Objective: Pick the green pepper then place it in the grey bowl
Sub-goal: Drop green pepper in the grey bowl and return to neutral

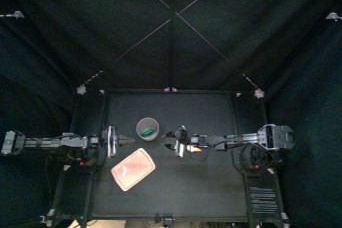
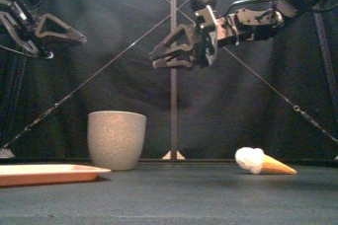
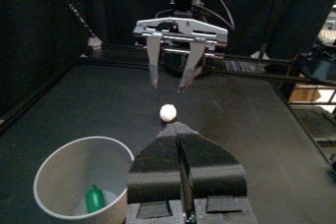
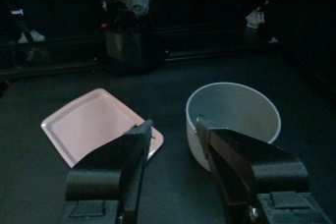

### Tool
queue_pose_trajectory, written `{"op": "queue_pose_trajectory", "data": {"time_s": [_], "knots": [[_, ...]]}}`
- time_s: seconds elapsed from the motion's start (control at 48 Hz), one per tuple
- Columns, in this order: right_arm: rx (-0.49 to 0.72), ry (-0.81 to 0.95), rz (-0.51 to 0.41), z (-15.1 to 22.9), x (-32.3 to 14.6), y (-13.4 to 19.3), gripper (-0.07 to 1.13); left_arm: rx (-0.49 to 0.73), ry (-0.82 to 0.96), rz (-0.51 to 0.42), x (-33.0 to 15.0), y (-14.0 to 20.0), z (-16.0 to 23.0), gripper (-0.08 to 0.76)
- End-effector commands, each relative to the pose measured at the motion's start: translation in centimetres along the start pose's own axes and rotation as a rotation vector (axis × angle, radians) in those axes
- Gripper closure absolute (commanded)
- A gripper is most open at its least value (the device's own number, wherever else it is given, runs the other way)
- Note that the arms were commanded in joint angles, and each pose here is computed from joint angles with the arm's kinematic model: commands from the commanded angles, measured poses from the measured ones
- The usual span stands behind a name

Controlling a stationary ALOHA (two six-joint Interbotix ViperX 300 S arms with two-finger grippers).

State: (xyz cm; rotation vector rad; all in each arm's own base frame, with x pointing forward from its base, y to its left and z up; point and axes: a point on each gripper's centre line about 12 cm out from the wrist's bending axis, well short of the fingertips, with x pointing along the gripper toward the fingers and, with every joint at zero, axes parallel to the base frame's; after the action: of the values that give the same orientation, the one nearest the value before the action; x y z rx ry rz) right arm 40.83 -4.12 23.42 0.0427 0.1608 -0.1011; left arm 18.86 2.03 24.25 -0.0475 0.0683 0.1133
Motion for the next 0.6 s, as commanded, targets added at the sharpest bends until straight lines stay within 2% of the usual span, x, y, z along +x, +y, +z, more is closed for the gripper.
{"op": "queue_pose_trajectory", "data": {"time_s": [0.021, 0.604], "knots": [[0.002, -0.077, 0.005, 1.54, -1.03, 0.21, 0.25, 0.000, -0.009, 0.006, 0.10, 0.11, 0.32, 0.566], [0.000, -0.055, 0.014, 0.62, -1.05, 0.61, 0.25, 0.000, 0.001, 0.017, 0.05, 0.33, -0.08, 0.566]]}}
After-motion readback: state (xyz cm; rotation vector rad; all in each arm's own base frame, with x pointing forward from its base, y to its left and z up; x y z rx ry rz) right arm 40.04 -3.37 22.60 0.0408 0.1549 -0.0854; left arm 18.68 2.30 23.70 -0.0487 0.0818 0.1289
